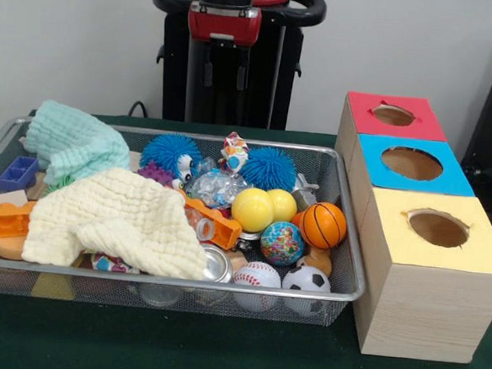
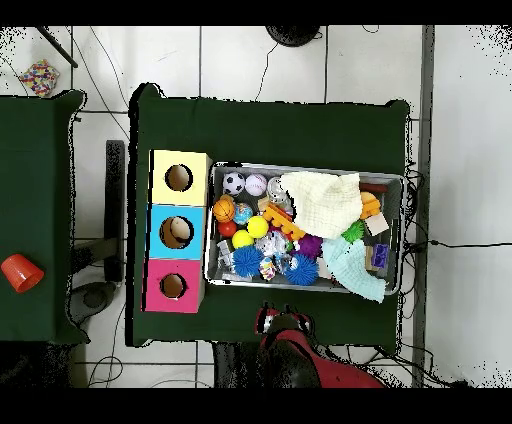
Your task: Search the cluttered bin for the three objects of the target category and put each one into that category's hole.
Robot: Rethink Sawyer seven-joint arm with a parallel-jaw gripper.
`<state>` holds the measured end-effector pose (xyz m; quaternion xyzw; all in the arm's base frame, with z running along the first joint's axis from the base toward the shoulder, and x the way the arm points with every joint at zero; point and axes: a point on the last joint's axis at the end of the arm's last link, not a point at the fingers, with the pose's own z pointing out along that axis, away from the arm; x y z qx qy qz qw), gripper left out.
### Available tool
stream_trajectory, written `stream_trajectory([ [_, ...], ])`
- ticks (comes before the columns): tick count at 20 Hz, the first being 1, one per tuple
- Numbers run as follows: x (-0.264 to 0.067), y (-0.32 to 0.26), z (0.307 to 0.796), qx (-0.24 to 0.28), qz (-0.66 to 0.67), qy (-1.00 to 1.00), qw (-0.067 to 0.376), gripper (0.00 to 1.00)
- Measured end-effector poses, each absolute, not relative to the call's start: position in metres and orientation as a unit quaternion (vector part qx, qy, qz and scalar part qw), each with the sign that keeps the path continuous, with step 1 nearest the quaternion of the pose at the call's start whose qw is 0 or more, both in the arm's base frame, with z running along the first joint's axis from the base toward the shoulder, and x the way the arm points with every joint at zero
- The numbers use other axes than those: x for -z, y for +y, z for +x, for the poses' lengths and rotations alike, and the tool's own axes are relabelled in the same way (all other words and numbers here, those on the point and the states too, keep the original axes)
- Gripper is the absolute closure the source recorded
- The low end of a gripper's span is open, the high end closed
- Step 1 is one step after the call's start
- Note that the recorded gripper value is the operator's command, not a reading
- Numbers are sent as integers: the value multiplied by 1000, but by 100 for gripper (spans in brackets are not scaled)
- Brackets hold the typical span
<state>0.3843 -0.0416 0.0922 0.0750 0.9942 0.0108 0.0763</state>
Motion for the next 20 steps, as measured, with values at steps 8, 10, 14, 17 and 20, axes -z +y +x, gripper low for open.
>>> stream_trajectory([
  [8, -91, -35, 385, -11, 66, 995, 77, 0],
  [10, -89, -30, 384, -10, 62, 995, 81, 0],
  [14, -81, -15, 384, -9, 48, 994, 102, 0],
  [17, -79, -7, 382, -9, 42, 993, 112, 0],
  [20, -79, 2, 375, -7, 37, 994, 106, 0],
])
